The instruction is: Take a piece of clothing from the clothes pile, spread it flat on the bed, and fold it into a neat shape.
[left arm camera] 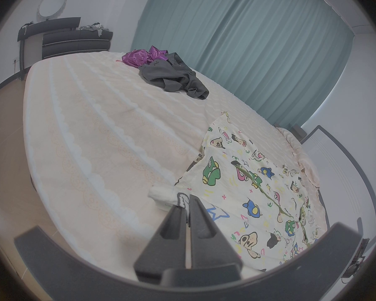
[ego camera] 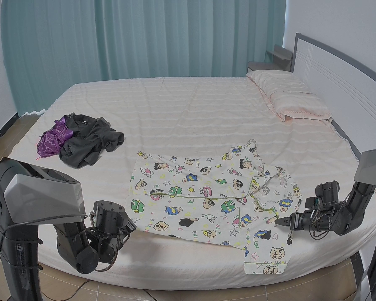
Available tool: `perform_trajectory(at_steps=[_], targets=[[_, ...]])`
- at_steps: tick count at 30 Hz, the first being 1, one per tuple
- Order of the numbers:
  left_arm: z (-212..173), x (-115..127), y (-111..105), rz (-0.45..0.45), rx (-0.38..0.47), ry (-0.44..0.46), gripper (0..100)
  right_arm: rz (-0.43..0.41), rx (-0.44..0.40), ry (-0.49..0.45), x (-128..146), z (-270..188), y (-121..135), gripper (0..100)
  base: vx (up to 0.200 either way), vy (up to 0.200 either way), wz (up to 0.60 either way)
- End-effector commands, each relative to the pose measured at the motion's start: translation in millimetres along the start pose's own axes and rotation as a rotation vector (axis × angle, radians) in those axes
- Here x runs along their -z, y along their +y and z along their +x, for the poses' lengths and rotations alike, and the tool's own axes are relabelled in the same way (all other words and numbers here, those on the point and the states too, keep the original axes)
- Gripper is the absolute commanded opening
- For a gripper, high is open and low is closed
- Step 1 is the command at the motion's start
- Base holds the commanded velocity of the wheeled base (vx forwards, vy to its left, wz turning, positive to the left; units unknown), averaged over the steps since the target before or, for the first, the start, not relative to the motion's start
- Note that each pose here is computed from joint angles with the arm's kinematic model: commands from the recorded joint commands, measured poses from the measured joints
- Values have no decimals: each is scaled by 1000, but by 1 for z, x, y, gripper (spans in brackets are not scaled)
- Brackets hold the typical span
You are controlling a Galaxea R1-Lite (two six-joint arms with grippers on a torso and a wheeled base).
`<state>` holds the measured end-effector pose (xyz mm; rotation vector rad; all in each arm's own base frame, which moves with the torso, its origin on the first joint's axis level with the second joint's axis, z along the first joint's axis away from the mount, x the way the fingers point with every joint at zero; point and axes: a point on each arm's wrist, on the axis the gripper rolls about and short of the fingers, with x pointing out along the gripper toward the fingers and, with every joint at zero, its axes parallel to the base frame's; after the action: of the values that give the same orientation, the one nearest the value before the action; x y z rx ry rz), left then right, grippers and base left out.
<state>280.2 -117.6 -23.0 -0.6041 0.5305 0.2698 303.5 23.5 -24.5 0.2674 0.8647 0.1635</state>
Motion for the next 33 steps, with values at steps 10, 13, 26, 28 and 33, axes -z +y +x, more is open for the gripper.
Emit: perform_trajectory(at_steps=[10,13,26,28,33], targets=[[0,3,1,6,-2,7,0,-97,-2,38,22,12,15,0,0,0,0],[0,3,1,5,-4,8,0,-127,42,16,18,24,19,0,0,0,0],[1,2,-2,1,4,-2,0,-12,43,-208,-43,17,8,0,0,0,0],[2,2,-2,2,4,-2,0,-3,39,-225,-48,17,8,0,0,0,0],[5,5,-1,7,-1,4,0,-3,36,-218,-48,26,7,0,0,0,0]])
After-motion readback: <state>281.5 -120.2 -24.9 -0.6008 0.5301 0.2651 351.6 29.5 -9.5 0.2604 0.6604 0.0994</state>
